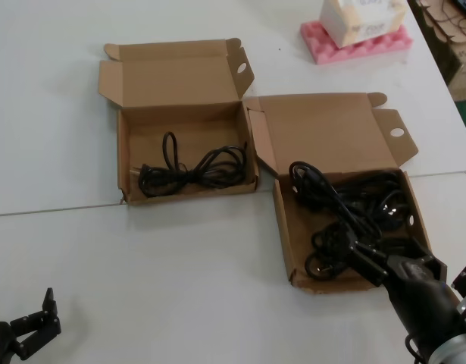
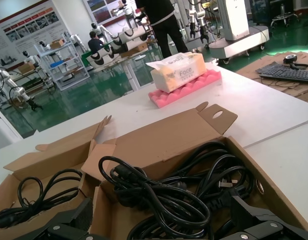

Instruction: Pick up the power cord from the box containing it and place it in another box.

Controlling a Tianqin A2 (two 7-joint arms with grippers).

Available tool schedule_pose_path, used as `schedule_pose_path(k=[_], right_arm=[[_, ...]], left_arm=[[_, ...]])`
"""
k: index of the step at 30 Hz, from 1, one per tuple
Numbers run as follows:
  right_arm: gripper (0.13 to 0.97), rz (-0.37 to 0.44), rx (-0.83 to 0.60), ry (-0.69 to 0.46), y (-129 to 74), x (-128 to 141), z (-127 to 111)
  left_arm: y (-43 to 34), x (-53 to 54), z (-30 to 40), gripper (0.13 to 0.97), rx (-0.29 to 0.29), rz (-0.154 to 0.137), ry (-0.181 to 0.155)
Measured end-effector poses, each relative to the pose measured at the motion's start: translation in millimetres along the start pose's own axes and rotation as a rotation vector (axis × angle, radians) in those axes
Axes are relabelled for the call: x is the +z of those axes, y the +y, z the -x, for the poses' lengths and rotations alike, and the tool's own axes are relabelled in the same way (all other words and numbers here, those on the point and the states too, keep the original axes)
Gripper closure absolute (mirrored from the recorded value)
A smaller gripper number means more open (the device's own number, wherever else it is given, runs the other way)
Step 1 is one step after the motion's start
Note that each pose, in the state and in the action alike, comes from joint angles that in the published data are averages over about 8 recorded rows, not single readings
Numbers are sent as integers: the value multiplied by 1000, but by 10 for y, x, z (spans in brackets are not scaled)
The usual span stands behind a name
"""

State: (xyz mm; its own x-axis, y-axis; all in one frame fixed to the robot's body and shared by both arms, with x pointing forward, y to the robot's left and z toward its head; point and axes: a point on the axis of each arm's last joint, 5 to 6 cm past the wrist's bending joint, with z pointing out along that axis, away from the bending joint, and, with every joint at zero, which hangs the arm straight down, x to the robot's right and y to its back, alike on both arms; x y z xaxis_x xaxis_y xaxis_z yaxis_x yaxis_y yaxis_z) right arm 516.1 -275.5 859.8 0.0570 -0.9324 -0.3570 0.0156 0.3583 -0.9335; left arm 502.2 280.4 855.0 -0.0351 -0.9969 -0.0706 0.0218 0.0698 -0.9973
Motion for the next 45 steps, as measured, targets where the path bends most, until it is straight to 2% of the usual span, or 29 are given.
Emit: schedule_pose_path(k=[45], right_arm=[[130,0,0,0,0,0,0]], left_arm=[[0,0,0,132,0,0,0]])
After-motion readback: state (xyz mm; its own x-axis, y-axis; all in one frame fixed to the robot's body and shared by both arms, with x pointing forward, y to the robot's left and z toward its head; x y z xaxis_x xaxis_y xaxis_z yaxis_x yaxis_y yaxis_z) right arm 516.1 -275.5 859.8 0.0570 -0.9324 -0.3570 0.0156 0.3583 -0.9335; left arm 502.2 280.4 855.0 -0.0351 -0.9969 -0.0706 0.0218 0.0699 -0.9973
